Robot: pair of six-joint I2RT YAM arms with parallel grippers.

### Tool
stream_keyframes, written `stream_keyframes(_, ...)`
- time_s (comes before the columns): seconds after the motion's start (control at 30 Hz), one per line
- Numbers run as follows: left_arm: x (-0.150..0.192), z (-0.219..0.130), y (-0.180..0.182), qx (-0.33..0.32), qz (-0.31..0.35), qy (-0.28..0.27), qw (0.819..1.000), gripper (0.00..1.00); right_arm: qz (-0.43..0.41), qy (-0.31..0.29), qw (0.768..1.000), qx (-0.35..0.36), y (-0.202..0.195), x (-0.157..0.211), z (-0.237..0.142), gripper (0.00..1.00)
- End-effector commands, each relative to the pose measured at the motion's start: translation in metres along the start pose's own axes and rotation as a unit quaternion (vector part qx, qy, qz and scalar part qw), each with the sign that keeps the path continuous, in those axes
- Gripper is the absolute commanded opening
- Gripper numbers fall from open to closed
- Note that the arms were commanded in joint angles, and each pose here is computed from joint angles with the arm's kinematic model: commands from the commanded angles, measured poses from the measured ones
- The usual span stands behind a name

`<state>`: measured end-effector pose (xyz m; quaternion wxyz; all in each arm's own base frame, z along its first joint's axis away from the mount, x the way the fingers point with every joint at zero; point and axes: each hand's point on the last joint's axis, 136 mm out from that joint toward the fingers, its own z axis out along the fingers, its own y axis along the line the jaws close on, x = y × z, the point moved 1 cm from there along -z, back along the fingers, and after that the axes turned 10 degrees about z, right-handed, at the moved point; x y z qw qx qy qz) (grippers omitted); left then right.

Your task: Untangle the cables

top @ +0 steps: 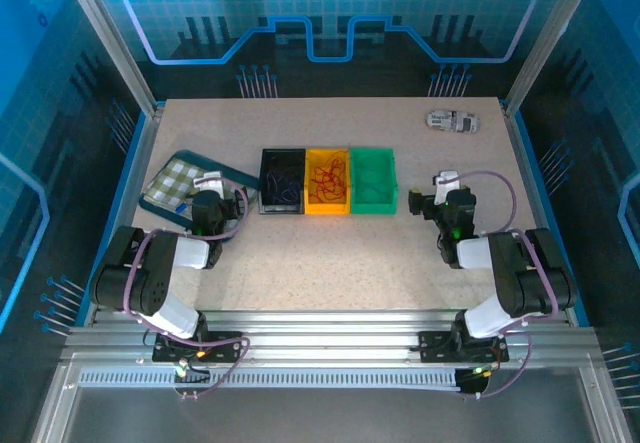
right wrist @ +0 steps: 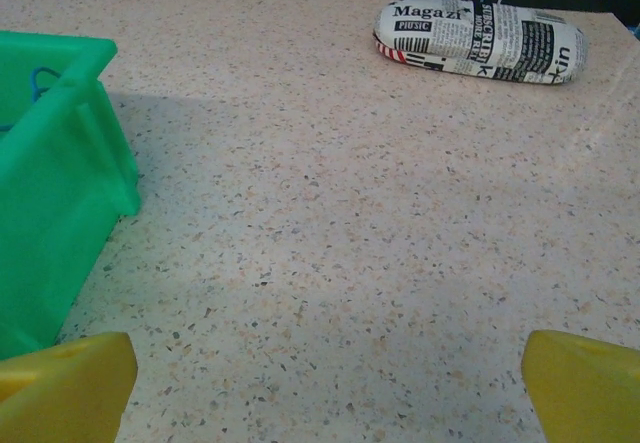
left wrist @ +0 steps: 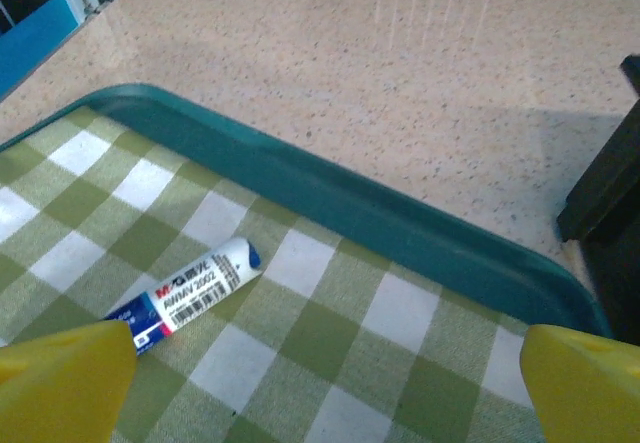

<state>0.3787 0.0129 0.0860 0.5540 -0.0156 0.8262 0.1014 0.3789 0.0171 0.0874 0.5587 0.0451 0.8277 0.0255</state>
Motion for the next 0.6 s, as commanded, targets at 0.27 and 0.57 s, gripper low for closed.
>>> stream_keyframes(0.27,-0.0170,0.0011,-0.0013,0.013,-0.001,-0.035,0.999,0.99,-0.014,-0.009,0.998,-0.055,0.0150,-0.0149,0.0061,1.00)
stream_keyframes(0.57,-0.0170,0.0015,-0.0009,0.015,-0.003,-0.035,0.999,0.99,-0.020,-0.011,0.998,-0.061,0.0186,-0.0145,0.0046,1.00)
